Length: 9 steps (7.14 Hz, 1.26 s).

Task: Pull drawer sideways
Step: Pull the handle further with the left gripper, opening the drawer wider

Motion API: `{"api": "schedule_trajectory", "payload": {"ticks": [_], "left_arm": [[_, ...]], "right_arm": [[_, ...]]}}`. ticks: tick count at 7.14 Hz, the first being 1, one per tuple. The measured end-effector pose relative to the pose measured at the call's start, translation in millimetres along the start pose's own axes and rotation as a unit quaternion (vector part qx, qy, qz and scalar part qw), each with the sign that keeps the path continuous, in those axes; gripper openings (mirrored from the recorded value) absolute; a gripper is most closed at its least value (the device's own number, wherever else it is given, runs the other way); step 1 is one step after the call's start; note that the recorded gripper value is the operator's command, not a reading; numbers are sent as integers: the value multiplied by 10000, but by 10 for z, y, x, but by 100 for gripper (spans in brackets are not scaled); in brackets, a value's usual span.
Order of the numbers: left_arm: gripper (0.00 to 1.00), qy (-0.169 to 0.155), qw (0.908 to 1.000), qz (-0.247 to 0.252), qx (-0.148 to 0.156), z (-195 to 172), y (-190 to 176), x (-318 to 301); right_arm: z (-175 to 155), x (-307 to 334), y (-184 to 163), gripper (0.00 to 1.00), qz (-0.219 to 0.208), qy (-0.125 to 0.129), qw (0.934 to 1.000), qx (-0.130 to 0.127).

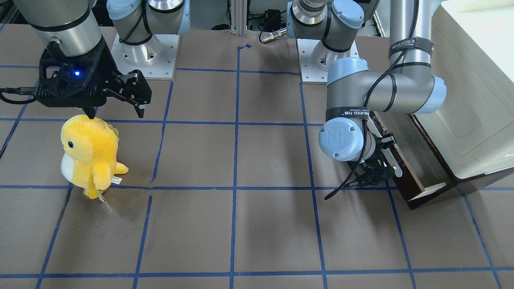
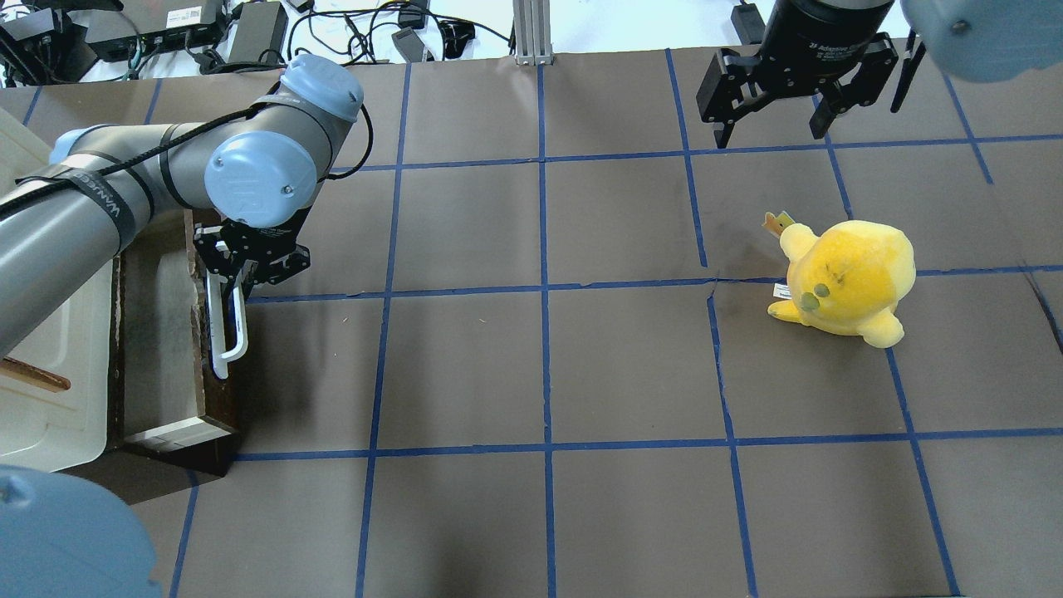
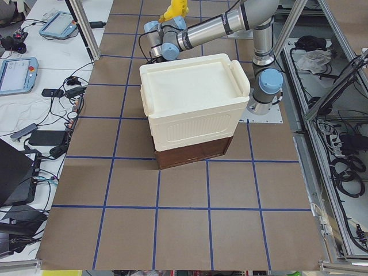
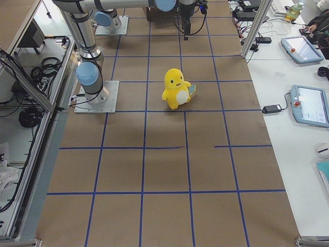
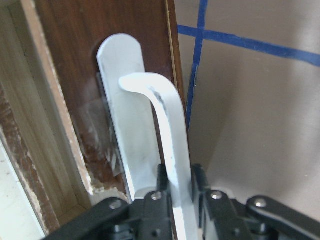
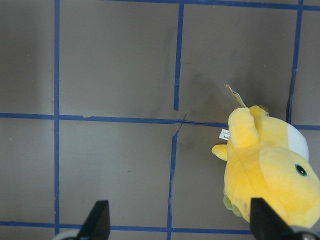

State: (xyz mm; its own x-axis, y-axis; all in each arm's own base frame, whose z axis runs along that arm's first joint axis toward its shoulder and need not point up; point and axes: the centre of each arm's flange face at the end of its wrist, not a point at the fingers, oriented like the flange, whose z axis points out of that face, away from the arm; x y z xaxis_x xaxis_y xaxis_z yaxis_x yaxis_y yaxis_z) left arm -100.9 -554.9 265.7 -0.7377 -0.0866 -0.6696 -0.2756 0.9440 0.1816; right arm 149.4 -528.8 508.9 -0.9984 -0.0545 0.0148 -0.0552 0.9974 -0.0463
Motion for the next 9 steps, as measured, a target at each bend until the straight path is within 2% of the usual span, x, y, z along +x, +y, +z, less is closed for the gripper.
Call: {"api": "schedule_trajectory", "payload": {"ticks": [9], "left_arm": [[0,-80,9997,-194,147,-221,72,204]], "right_arm": [[0,0,0,100,0,0,10000,0]]}}
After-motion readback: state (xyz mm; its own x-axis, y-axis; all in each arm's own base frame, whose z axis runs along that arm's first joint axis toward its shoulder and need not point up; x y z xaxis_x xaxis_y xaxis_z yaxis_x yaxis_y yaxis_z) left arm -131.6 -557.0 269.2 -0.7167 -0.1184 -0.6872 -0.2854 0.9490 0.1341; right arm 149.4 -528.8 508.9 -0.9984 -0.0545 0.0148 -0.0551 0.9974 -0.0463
